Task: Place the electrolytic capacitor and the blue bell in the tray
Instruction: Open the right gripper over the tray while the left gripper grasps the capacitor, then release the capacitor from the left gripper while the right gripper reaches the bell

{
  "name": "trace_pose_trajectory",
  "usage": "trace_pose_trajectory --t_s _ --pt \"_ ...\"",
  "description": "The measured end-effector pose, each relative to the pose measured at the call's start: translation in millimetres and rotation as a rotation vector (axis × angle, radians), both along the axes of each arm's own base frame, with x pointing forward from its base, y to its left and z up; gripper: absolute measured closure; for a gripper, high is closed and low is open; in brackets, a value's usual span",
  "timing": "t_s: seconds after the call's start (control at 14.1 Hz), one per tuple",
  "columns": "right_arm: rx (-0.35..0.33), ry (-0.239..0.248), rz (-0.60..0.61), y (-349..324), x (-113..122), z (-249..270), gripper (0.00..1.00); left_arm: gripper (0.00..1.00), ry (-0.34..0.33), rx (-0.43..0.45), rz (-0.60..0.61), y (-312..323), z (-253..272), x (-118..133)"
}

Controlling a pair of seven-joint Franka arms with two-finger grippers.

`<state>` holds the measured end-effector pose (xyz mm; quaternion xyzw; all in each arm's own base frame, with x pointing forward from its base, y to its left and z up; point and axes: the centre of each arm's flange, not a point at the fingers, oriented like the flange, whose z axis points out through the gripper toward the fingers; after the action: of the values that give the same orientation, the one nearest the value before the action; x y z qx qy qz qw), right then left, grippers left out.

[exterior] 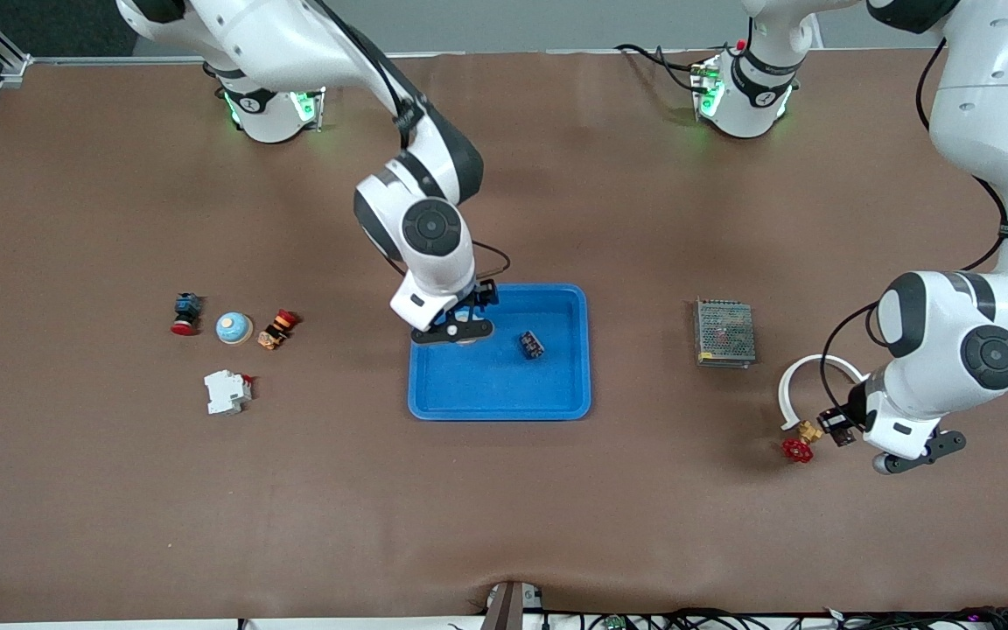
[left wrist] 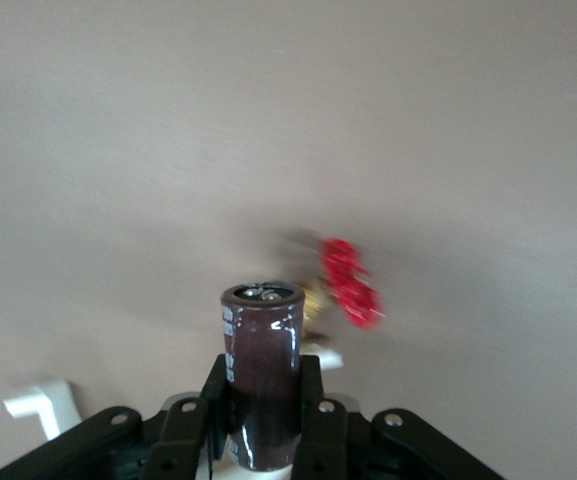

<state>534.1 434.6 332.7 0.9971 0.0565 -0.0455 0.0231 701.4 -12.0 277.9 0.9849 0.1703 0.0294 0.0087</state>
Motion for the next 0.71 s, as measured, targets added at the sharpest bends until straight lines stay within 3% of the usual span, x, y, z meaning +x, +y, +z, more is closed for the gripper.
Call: trace_pose_trajectory --t_s 0.14,0.43,0.71 --pt "-0.026 0.026 0.017 -13.4 1.7 60.5 0.00 0.70 0.006 -0.028 0.006 -38.4 20.6 -4.1" --pt "-0.034 0.067 0.127 -65.8 11.5 133.5 0.00 0.70 0.016 -0.083 0.041 -118.4 34.8 -16.6" --pt "-0.003 0.078 0.309 -165.3 39.9 187.2 0.00 0.70 0.036 -0.096 0.086 -235.7 33.5 -48.9"
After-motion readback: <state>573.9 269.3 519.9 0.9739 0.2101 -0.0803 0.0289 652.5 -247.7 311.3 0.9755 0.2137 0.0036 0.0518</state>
